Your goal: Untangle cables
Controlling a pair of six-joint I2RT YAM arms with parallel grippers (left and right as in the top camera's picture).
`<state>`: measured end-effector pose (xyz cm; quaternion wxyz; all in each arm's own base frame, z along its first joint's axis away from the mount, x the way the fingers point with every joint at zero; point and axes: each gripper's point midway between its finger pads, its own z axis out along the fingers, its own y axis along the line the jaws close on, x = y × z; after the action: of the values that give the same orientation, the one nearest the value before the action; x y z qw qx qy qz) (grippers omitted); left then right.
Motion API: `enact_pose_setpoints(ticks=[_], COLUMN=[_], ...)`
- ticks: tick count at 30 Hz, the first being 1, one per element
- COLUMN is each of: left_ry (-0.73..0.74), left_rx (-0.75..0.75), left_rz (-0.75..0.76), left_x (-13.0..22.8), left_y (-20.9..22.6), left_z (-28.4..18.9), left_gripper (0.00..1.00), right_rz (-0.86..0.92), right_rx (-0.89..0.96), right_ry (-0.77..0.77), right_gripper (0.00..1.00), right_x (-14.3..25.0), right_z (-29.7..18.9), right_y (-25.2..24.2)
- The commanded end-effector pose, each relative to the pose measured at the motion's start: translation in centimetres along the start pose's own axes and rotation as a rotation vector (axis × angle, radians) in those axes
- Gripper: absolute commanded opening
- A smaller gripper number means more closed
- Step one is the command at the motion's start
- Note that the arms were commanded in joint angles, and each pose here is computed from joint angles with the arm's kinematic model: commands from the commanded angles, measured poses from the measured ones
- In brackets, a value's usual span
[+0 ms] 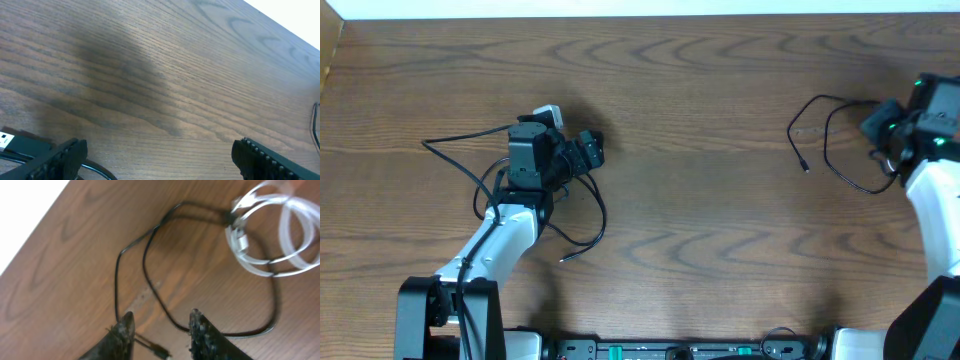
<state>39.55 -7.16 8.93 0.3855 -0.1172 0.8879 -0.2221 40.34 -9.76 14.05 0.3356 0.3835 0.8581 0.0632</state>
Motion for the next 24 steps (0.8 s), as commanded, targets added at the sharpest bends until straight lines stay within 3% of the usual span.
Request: enact_pose_setpoints(ticks=[1,5,7,8,24], left_ry=[-0.032,-0.034,-0.034,-0.034,-0.077], left_rx=[-0.001,-0.004,-0.004,-0.004,-0.103], left_rz=[0.018,0.018,0.018,0.018,0.016], left_x=[-1.2,-1.2,-1.2,-1.2,-2.0], left_y=[-0.3,-0.2,-0.2,-0.2,1.5], left_z=[-0.4,-0.4,-0.4,-0.4,-0.5], left_gripper=[0.73,0.34,0.11,0.08,0.08], right_rz=[-0.034,-0.092,-0.125,-0.14,-0.433], right_rx=[-0.041,-0.074,-0.107,-0.126,-0.479], right_ry=[0.061,0.101,0.123,0.13,0.193], right_gripper=[0.27,0.28,0.28,0.27,0.27], right_x=[3.2,6.7,8.5,9.2,20.8], right_z=[1.1,1.9,2.1,2.2,-2.0], right_y=[0.9,2.2,3.2,3.7,15.8])
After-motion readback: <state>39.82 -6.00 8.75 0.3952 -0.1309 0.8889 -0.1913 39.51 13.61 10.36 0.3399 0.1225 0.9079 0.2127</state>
